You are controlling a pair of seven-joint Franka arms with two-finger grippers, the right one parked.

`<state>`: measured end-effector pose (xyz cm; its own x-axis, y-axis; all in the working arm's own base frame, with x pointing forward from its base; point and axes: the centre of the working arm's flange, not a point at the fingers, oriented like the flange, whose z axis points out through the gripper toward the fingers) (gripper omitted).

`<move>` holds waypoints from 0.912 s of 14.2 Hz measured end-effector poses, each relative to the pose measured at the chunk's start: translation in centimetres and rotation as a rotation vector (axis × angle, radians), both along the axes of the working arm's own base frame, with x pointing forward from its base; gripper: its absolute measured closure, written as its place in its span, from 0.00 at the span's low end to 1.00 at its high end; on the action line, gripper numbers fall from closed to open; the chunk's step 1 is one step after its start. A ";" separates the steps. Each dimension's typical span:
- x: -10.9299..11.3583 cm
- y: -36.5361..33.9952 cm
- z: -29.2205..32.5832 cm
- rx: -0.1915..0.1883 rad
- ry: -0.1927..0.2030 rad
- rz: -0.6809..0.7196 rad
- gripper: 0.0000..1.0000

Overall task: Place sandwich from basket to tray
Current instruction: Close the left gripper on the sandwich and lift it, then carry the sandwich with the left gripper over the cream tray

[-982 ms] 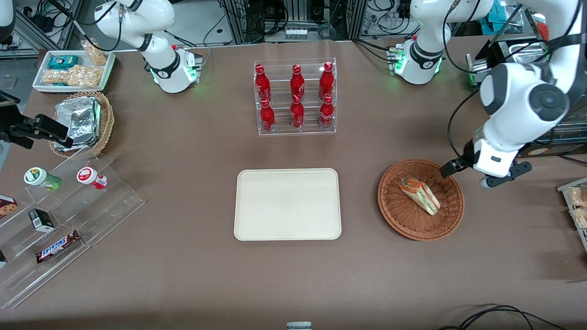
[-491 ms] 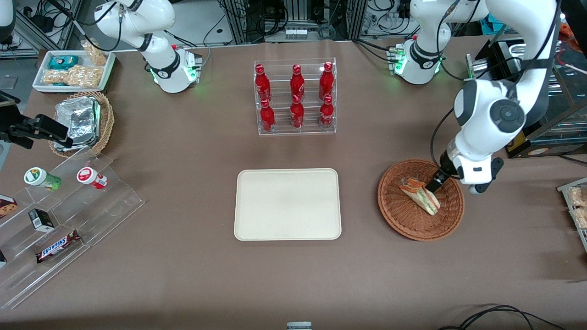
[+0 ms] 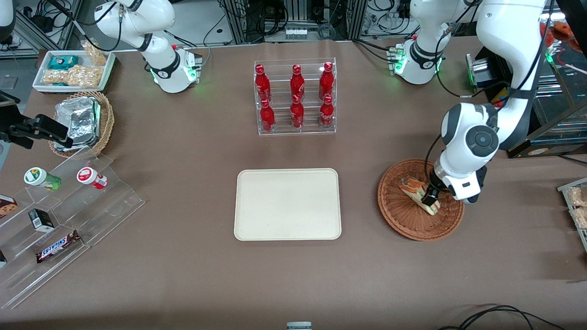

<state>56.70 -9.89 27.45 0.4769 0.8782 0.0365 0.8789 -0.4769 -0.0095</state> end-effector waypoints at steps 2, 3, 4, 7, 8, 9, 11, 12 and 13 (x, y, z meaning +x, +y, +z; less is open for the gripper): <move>0.4 -0.5 -0.7 -0.004 0.007 0.003 0.00; 0.4 -0.6 -1.0 -0.007 0.012 0.009 0.07; 0.4 -0.7 -1.3 -0.009 0.017 0.014 0.19; 0.6 -0.6 -1.4 -0.009 0.020 0.018 0.51; 0.6 -0.6 -1.2 -0.006 0.029 0.019 0.61; 0.7 -0.5 -0.8 -0.001 0.046 0.019 0.69; 1.2 -0.7 1.0 0.013 0.088 -0.005 0.84; 1.6 -1.5 2.5 0.017 0.108 -0.034 0.85; 2.1 -2.8 4.4 0.016 0.119 -0.072 0.86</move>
<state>58.80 -12.71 31.88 0.5406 0.8412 -0.0101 0.8346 -0.5377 -0.1196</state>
